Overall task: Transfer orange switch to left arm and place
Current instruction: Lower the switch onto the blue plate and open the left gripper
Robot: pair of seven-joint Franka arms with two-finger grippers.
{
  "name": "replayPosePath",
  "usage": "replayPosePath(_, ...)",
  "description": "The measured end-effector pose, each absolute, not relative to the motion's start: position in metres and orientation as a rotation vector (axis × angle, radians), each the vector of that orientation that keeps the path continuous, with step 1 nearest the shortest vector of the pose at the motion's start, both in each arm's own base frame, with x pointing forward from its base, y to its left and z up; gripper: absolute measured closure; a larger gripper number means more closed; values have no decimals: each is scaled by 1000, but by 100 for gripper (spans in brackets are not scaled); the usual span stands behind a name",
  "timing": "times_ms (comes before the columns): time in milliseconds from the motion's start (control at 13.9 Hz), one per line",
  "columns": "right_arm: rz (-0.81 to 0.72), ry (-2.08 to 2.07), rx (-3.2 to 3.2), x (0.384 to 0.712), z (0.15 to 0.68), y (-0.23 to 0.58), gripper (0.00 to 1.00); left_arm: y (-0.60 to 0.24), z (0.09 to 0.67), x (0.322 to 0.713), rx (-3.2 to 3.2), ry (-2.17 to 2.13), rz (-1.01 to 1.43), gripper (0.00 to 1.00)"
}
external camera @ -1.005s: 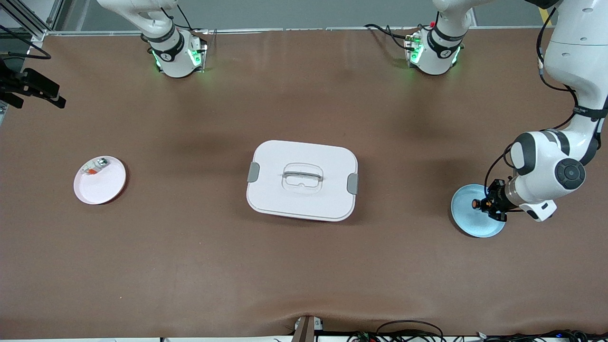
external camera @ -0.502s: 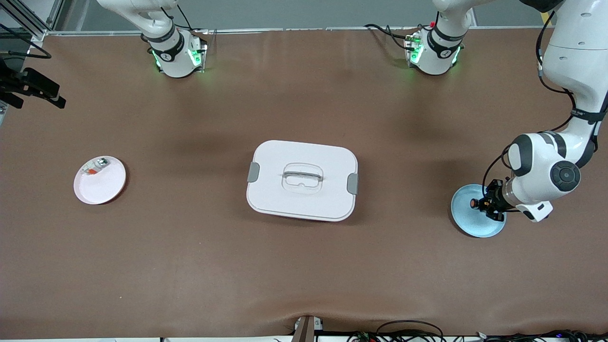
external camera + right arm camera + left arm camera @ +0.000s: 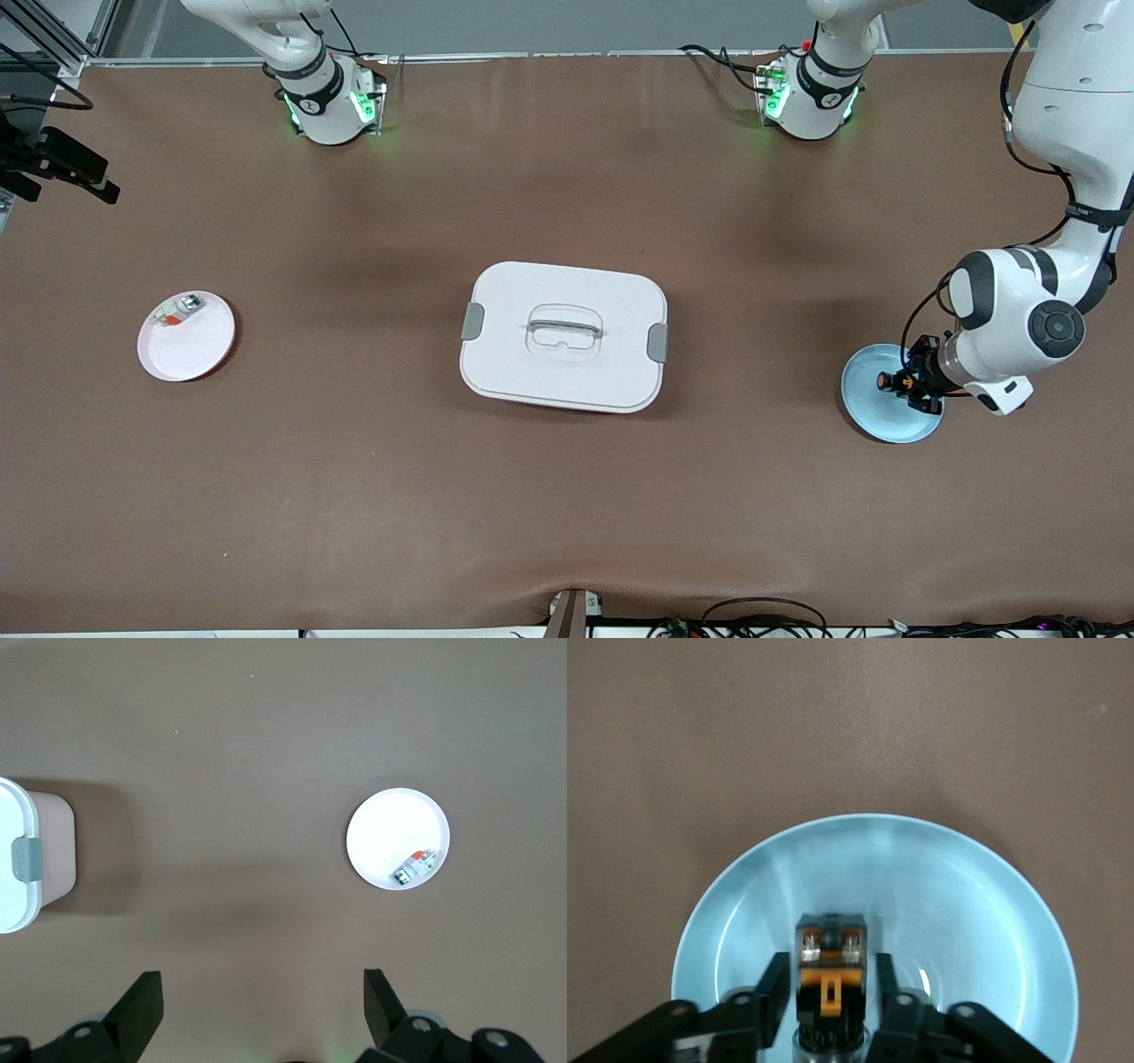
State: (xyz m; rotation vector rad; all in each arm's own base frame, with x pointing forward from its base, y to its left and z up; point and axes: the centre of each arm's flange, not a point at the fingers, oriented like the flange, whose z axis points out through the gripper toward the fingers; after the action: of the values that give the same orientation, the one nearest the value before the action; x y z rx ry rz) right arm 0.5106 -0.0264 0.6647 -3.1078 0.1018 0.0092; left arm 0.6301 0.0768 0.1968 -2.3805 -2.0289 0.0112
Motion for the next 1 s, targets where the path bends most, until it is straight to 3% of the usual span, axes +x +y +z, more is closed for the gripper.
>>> replayPosePath(359,-8,118,-3106,504,664,-26,0,71,201,635,-2395,-2023,-2,0)
replayPosePath(1005,-15,164,-3104,504,665,-25,0,57,232,653,-2406,-2022,-35,0)
